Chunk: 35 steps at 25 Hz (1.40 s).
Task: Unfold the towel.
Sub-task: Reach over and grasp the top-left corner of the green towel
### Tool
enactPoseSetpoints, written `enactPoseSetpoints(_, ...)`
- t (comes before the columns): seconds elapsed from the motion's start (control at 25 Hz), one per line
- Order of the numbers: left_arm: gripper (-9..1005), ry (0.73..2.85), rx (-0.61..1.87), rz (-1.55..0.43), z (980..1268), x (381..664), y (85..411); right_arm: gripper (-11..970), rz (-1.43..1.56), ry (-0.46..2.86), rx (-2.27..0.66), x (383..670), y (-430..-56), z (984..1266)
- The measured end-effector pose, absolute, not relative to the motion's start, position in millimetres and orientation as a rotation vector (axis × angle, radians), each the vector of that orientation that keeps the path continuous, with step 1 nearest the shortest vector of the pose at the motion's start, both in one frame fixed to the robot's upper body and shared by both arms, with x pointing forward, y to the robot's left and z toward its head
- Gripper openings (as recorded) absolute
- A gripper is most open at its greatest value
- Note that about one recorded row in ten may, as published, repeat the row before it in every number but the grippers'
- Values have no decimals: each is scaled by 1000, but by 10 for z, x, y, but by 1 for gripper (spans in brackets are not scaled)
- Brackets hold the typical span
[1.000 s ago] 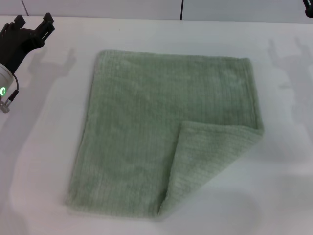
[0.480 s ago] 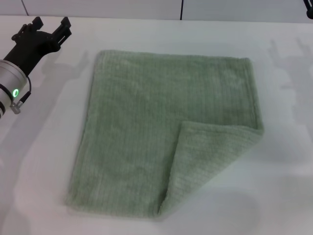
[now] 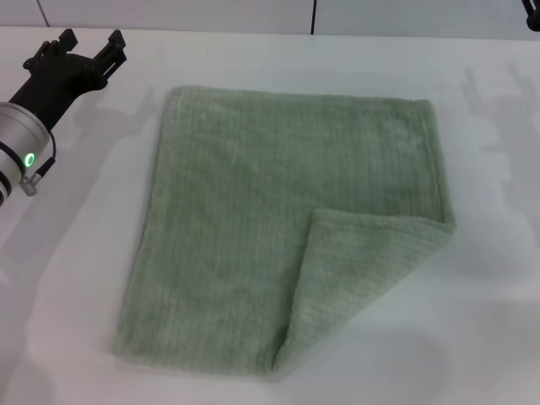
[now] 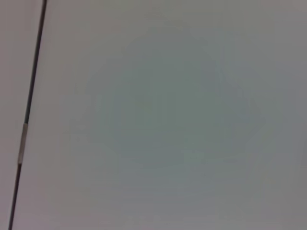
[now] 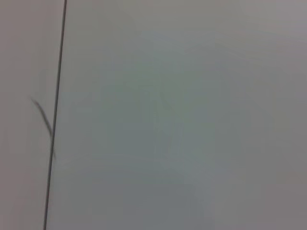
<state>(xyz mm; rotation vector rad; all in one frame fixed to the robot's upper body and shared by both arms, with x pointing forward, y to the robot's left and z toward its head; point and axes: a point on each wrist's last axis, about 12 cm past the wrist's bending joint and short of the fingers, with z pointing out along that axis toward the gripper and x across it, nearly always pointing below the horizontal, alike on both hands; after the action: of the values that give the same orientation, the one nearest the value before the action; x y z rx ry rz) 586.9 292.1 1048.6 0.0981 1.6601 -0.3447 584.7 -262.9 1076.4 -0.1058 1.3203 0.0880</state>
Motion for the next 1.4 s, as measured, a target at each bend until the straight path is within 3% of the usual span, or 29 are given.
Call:
enactPoseSetpoints(0.56, 779, 1678, 313, -406, 10468, 5865, 2646, 717, 85, 1335, -100, 5850, -2638, 10747)
enactPoseSetpoints(0.68, 573, 1679, 351, -416, 10466, 5863, 2598, 717, 81, 1336, -99, 5848, -2645, 10745)
enactPoseSetpoints(1.12, 163, 1729, 482, -417, 10431, 5923, 2383, 717, 79, 1336, -102, 5843, -2645, 10741)
enactPoseSetpoints(1.4, 35, 1788, 495, -384, 10368, 5943, 2349, 718, 88, 1331, -110, 5865, -2619, 10762)
